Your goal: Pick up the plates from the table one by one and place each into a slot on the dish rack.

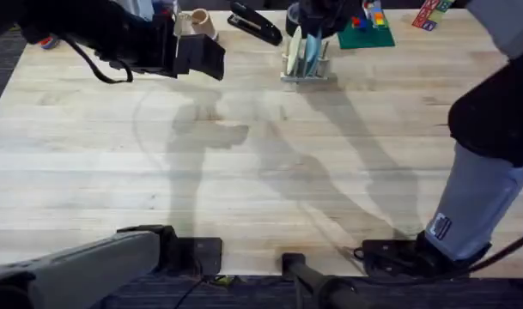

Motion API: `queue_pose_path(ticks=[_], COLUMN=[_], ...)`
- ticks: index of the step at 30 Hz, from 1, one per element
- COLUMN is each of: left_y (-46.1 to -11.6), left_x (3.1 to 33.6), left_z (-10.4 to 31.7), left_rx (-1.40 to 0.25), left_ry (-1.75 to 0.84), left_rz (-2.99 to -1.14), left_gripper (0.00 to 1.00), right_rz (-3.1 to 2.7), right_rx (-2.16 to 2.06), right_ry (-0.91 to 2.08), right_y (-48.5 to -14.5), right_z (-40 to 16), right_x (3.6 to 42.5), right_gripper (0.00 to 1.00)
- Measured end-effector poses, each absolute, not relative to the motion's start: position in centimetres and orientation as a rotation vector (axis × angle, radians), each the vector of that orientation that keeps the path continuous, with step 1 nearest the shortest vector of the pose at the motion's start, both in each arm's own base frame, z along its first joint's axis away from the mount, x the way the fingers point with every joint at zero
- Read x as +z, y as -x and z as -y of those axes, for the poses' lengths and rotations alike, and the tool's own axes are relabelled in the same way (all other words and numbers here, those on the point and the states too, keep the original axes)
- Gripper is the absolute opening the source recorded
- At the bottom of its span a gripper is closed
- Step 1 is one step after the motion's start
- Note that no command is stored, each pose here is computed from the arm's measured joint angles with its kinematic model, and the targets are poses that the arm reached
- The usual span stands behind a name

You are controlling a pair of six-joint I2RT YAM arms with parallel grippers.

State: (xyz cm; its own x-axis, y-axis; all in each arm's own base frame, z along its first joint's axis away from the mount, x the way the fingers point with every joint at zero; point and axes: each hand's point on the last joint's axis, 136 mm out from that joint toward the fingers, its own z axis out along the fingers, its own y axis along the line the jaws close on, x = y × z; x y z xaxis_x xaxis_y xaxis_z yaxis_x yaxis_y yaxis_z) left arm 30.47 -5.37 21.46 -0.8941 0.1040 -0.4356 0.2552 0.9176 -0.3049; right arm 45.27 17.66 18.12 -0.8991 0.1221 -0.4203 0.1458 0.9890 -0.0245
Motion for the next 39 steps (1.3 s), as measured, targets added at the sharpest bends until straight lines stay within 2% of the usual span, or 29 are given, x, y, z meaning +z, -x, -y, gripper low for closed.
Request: queue_pose_path(ticks=[13, 39], left_y=[-30.5, -30.5], left_x=[21.5, 21.5], left_z=[5.4, 5.4], left_rx=[-0.501, -0.500], left_ry=[-0.261, -0.261], left_rz=[-2.659, -2.657], left_gripper=[0.995, 0.995], right_rz=[-2.735, -2.753], right_rx=[-0.103, -0.124], right_ry=[-0.192, -0.183], right_y=[-45.9, -46.2], right_z=[-18.0, -18.3], right_x=[15.7, 14.1], right_gripper=[0.030, 0.030])
